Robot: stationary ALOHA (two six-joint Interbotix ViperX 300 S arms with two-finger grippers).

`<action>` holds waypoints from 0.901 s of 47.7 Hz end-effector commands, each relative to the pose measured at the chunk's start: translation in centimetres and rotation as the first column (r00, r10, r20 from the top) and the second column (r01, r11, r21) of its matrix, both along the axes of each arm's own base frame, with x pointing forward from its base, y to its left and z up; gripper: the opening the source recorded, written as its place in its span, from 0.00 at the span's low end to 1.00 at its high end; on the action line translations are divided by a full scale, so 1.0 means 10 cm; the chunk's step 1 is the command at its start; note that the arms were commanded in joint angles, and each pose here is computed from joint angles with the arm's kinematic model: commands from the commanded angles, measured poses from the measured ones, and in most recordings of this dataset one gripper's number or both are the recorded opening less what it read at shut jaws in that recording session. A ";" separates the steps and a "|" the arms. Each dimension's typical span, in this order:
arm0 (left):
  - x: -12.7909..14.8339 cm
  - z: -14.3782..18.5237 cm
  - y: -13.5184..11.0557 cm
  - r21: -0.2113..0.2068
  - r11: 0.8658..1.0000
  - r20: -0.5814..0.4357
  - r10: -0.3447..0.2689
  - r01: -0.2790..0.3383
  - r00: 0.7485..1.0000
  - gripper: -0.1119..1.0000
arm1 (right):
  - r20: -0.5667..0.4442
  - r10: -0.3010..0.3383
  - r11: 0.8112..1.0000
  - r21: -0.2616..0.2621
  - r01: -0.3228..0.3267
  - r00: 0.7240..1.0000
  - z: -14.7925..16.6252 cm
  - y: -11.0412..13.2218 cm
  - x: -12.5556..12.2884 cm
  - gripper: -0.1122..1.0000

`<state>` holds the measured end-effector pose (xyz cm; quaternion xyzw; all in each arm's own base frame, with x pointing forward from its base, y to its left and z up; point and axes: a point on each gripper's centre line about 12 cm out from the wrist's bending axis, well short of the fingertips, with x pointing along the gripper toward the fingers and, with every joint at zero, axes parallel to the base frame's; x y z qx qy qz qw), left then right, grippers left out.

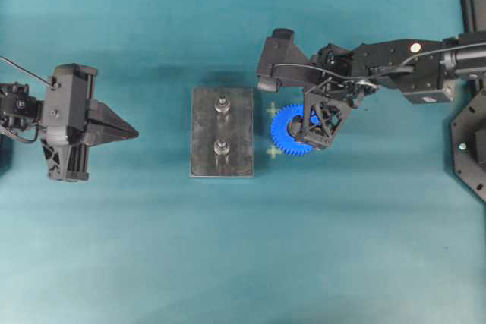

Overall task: Fit the large gear onto the shaft.
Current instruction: 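Close the right gripper on the blue gear's rim and lift it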

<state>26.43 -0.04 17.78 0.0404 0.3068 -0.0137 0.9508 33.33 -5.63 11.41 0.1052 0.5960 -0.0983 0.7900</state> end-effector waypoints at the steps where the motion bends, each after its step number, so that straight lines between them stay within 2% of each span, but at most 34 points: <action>1: 0.06 0.09 0.00 0.004 1.000 0.031 -0.004 0.004 1.000 0.10 | 0.021 0.006 1.000 -0.004 -0.006 1.000 0.04 0.01 0.06 0.95; 25: 0.08 0.07 -0.01 0.002 1.000 0.031 -0.005 0.005 1.000 0.10 | -0.006 -0.009 1.000 0.001 0.009 1.000 -0.08 -0.06 0.16 0.94; 30: 0.08 0.07 -0.01 0.002 1.000 0.029 -0.005 0.005 1.000 0.10 | -0.006 -0.015 1.000 0.003 0.015 1.000 -0.06 -0.07 0.18 0.92; 34: 0.08 0.07 -0.01 0.001 1.000 0.031 -0.004 0.004 1.000 0.10 | -0.024 -0.011 1.000 0.006 0.011 1.000 -0.05 -0.06 0.17 0.83; 40: 0.08 0.07 -0.01 0.001 1.000 0.031 -0.004 0.004 1.000 0.10 | -0.063 -0.011 1.000 0.014 0.012 0.998 -0.03 -0.06 0.15 0.55; 43: 0.08 0.06 -0.01 0.001 1.000 0.028 -0.004 0.004 1.000 0.10 | -0.069 -0.010 1.000 0.016 0.011 0.998 -0.02 -0.06 0.15 0.54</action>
